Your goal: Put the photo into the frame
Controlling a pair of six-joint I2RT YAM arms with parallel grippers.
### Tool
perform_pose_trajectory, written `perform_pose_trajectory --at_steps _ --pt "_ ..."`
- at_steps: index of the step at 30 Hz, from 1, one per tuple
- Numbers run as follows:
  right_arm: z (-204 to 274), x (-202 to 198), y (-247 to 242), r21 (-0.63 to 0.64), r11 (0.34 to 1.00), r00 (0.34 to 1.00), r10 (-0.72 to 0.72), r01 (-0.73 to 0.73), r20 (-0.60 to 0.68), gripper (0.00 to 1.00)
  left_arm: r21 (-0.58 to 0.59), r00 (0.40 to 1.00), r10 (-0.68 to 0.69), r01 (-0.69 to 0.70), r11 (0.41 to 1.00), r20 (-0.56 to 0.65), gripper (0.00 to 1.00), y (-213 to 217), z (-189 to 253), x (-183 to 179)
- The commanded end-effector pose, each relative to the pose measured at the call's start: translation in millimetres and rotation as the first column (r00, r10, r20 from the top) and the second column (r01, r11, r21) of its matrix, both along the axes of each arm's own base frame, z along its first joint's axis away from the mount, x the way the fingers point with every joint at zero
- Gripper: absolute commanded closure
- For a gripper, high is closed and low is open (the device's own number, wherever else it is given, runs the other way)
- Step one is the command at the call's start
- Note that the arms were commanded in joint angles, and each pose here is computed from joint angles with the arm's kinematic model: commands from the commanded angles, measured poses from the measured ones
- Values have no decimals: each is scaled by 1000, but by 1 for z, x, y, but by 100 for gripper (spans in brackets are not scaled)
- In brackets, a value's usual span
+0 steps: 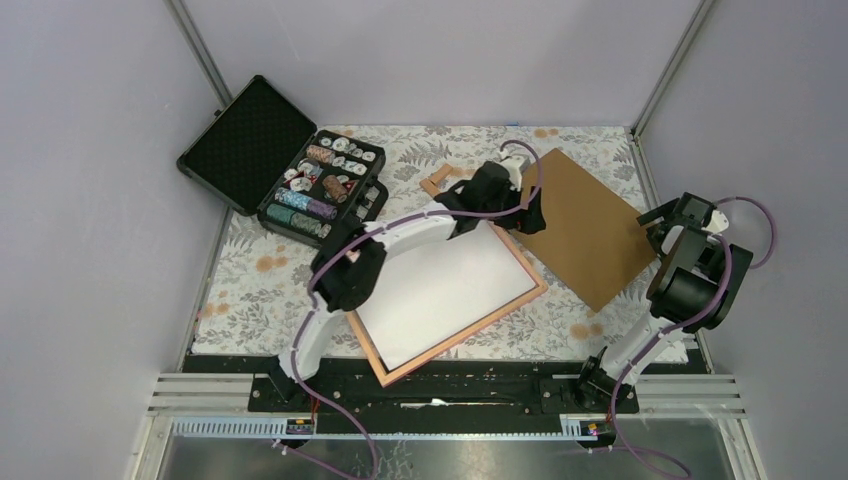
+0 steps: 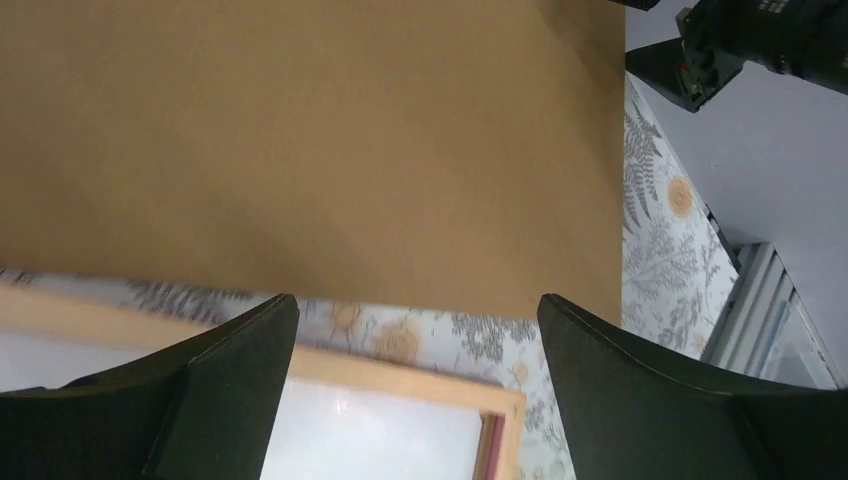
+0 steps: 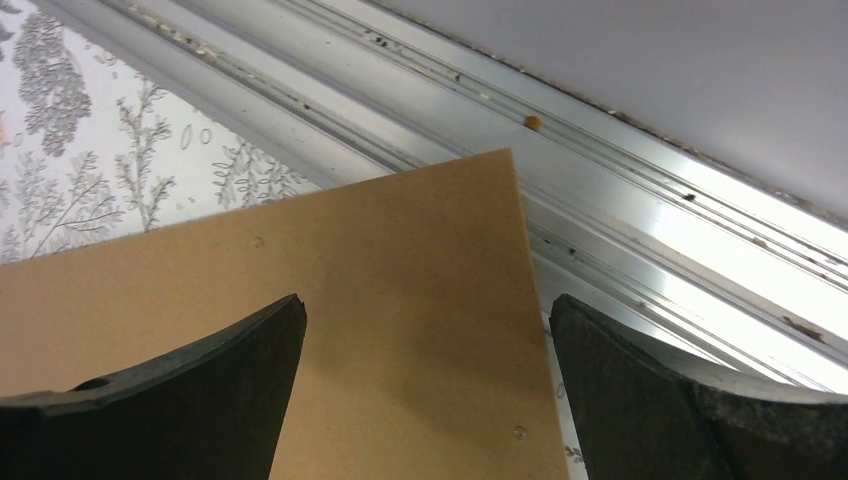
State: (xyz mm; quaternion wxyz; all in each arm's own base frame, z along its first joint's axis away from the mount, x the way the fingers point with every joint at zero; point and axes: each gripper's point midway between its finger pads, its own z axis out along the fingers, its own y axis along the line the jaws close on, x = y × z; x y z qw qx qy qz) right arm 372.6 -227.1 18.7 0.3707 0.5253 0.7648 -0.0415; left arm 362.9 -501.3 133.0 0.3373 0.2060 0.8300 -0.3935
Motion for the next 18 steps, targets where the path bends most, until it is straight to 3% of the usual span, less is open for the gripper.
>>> perform_pose_trajectory --at_steps 1,10,18 --pt "10 29 14 43 993 989 101 -107 112 0 -68 1000 -27 28 997 15 6 -32 9 16" --pt "20 42 25 38 986 959 146 -160 244 0 -58 984 -5 -5 998 -178 5 -46 -45 16" --pt "31 47 42 55 975 914 180 -213 364 1 -77 917 48 -85 993 -395 1 -41 -86 21"
